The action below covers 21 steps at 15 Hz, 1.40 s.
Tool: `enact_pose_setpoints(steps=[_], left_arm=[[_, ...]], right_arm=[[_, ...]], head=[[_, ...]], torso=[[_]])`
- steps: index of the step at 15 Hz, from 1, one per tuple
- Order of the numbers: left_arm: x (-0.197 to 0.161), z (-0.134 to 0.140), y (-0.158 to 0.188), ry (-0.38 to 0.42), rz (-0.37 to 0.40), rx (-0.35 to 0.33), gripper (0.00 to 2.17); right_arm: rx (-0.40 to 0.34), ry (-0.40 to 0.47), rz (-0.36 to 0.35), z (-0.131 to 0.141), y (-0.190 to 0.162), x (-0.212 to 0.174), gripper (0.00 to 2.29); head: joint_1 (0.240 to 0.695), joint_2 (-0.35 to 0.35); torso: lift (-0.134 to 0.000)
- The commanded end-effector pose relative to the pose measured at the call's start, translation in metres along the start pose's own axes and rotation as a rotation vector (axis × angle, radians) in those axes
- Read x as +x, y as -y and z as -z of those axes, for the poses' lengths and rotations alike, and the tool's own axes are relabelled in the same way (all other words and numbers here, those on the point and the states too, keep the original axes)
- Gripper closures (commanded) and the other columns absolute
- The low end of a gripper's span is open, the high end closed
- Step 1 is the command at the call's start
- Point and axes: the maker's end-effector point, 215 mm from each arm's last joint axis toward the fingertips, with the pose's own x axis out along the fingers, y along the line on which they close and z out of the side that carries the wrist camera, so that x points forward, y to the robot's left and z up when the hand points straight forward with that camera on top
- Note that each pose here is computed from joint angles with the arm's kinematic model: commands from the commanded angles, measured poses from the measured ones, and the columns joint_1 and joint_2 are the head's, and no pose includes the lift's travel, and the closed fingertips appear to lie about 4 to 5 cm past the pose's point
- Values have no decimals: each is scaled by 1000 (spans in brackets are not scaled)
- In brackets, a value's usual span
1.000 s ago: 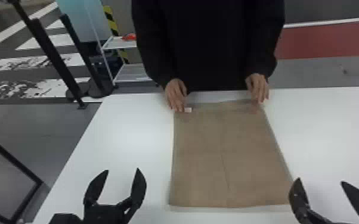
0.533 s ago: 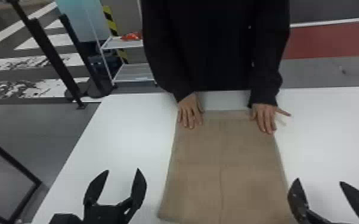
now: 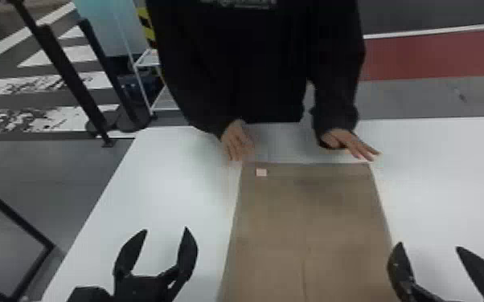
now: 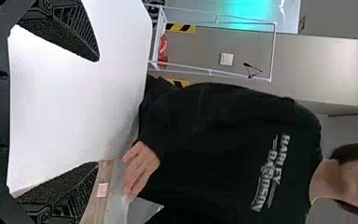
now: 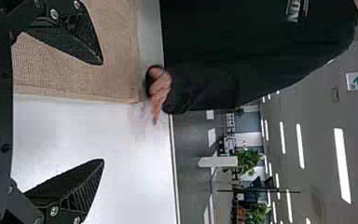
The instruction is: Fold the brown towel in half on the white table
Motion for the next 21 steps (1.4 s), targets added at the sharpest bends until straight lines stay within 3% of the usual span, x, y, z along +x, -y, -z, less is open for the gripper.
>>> enact_pose_setpoints(steps=[1, 10, 18, 21], left_arm=[[0, 1, -1, -2, -1, 0, 83], [-1, 2, -1, -2, 2, 3, 83], [7, 7, 9, -18, 25, 0, 83], [13, 9, 15, -22, 41, 1, 83]], right_arm=[[0, 1, 0, 0, 0, 0, 151], [0, 5, 3, 2, 1, 10, 151], [-50, -78, -59, 13, -24, 117, 147], [-27, -74, -76, 7, -28, 157, 147]], head=[[695, 242], [695, 244], [695, 228], [695, 237]], torso=[[-126], [-126], [-126], [-126]])
